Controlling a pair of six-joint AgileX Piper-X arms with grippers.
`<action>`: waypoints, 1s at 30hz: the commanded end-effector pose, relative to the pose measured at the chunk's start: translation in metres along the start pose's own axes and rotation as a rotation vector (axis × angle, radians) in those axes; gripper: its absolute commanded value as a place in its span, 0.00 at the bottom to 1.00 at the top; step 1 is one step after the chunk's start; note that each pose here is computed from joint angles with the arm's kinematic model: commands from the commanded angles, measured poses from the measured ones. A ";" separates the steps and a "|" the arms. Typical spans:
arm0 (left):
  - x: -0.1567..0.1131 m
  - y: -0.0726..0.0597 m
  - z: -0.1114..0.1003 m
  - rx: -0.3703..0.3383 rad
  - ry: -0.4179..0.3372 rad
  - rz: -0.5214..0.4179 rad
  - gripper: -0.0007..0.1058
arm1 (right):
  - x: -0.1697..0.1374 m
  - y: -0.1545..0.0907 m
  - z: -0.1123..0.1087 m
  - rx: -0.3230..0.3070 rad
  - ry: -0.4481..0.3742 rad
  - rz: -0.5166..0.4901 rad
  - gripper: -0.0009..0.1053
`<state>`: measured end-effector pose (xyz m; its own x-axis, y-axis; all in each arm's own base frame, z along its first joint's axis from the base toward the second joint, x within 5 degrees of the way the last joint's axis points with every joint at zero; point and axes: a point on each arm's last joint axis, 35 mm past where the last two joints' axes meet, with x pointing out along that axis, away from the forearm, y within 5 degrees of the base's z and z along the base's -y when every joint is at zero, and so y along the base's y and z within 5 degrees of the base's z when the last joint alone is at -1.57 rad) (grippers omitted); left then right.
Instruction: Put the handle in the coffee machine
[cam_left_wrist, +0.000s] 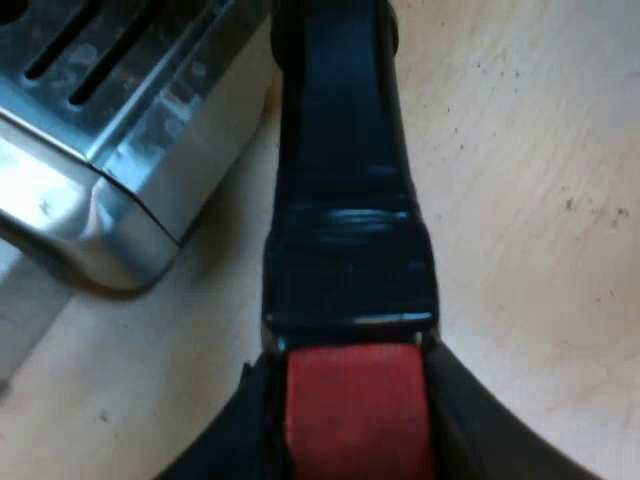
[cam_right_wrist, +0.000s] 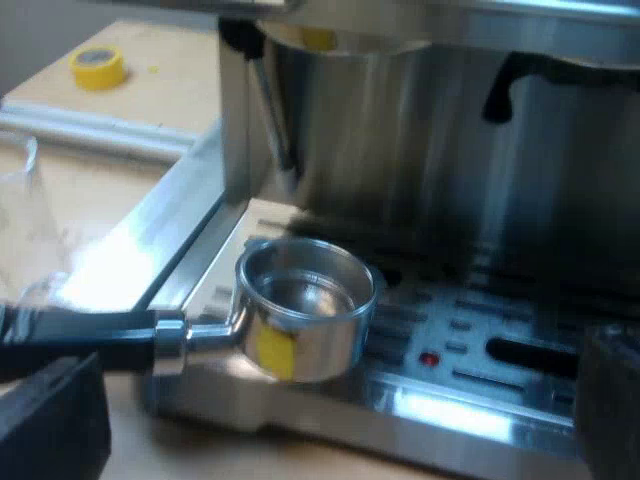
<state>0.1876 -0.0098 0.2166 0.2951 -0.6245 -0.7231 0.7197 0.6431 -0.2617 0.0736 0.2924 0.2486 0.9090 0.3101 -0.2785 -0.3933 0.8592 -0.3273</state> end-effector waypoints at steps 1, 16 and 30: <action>-0.006 0.003 0.016 0.038 -0.094 -0.030 0.01 | 0.007 0.009 0.003 0.070 -0.063 -0.107 0.91; 0.001 0.029 0.040 0.044 -0.131 -0.045 0.01 | 0.029 0.044 -0.008 0.026 -0.149 -0.118 0.91; -0.001 0.036 0.050 0.144 -0.200 0.013 0.01 | 0.038 0.049 -0.011 0.069 -0.169 -0.124 0.91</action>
<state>0.2400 -0.0076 0.2295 0.3928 -0.6598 -0.6406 0.7604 0.6248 -0.1772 0.0850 0.3413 0.2075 0.9587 0.2684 -0.0937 -0.2842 0.9123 -0.2948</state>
